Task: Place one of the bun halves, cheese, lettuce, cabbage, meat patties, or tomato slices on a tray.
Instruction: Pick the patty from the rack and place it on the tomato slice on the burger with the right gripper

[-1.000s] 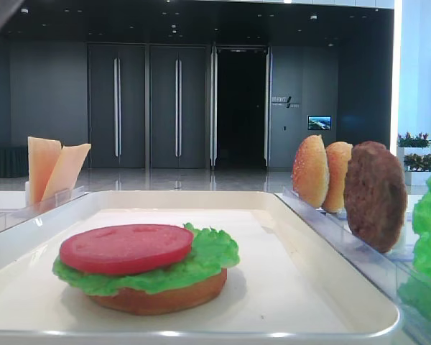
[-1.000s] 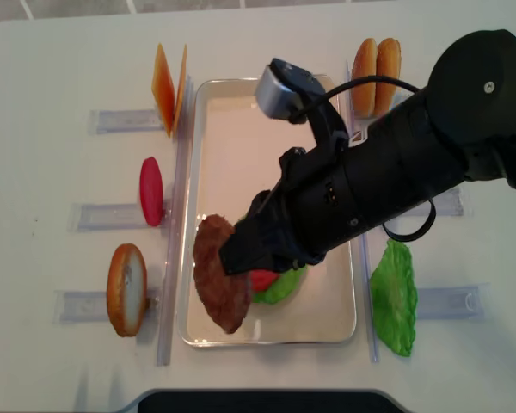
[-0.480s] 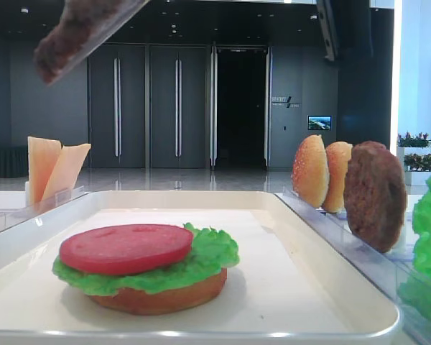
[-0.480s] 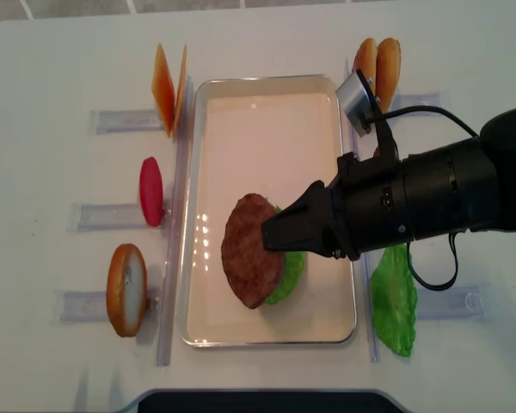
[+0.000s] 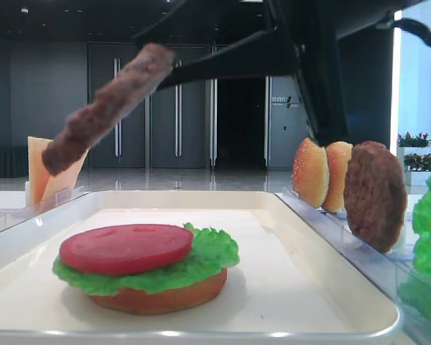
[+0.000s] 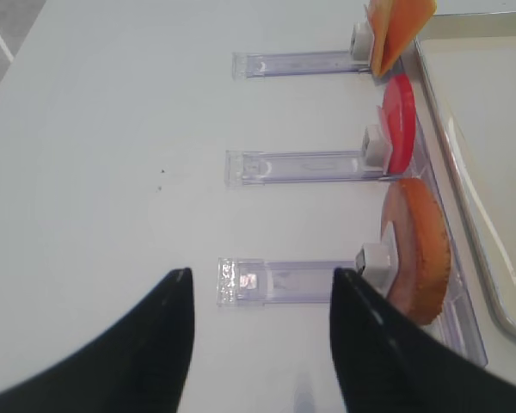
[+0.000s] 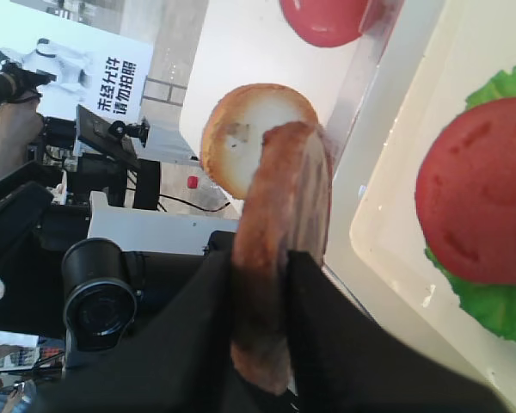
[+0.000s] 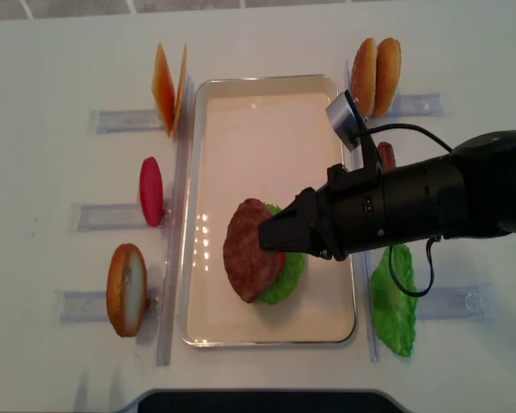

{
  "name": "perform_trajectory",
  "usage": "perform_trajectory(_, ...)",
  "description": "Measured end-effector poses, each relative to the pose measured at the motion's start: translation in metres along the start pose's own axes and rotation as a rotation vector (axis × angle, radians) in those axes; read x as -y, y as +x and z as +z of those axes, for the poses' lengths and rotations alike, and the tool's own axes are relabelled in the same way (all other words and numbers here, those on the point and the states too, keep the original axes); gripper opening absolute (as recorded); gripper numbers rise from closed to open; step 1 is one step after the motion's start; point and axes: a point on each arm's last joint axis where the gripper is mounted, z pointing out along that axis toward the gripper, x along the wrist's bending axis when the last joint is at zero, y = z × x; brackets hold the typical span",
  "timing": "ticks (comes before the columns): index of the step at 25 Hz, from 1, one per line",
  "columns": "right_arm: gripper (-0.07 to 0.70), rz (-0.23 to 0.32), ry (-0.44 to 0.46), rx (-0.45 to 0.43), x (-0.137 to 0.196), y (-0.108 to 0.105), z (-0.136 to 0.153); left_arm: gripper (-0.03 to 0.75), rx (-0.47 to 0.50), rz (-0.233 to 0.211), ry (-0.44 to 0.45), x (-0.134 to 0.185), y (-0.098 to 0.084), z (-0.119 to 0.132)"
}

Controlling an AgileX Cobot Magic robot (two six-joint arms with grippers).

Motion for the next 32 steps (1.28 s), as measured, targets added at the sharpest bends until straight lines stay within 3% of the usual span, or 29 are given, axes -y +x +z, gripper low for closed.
perform_trajectory(14,0.172,0.008,0.000,0.055,-0.002,-0.024,0.006,0.391,0.000,-0.004,0.000,0.000,0.000,0.000)
perform_trajectory(32,0.172,0.003,-0.006,0.075,-0.003,-0.026,0.006,0.391,0.000,-0.006,0.000,0.000,0.000,0.000)
